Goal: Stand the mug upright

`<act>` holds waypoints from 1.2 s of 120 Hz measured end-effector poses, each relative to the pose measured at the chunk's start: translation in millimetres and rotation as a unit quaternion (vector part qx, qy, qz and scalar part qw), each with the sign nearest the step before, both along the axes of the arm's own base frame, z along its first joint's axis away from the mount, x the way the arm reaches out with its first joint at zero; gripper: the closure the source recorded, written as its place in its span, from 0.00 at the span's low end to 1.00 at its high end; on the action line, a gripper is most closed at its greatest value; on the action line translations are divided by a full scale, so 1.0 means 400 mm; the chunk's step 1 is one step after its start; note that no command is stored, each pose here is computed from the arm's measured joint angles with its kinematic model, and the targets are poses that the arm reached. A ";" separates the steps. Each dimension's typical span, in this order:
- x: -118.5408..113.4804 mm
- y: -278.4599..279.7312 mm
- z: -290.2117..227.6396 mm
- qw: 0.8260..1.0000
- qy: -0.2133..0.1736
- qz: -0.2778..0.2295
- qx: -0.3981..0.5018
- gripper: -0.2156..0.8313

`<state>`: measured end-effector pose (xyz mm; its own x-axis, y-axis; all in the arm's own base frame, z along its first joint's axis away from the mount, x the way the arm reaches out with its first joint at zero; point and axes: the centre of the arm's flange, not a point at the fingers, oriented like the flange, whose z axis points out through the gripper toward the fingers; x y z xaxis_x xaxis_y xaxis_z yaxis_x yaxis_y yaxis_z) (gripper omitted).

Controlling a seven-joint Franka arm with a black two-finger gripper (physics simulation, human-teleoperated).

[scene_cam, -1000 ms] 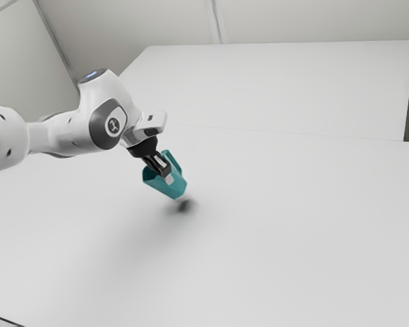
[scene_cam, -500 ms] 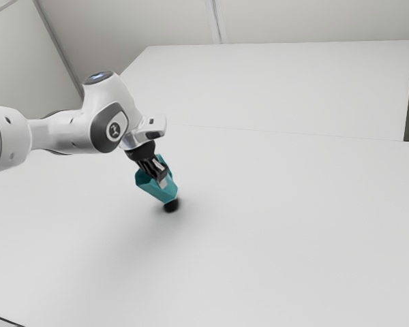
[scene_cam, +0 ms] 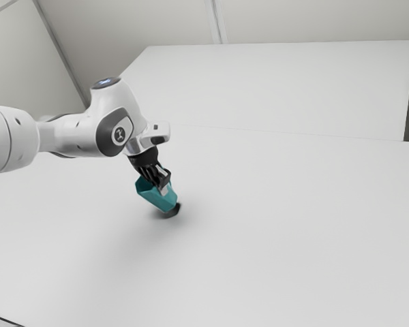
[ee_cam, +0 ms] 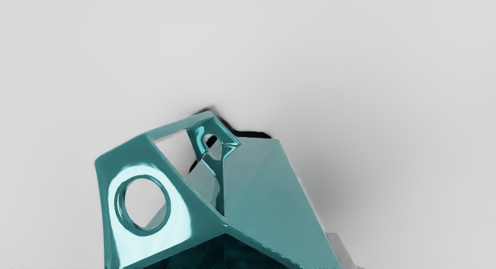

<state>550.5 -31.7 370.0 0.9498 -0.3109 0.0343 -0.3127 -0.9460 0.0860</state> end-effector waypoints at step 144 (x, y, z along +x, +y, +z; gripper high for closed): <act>0.055 0.193 0.624 0.988 -0.131 0.026 0.082 0.25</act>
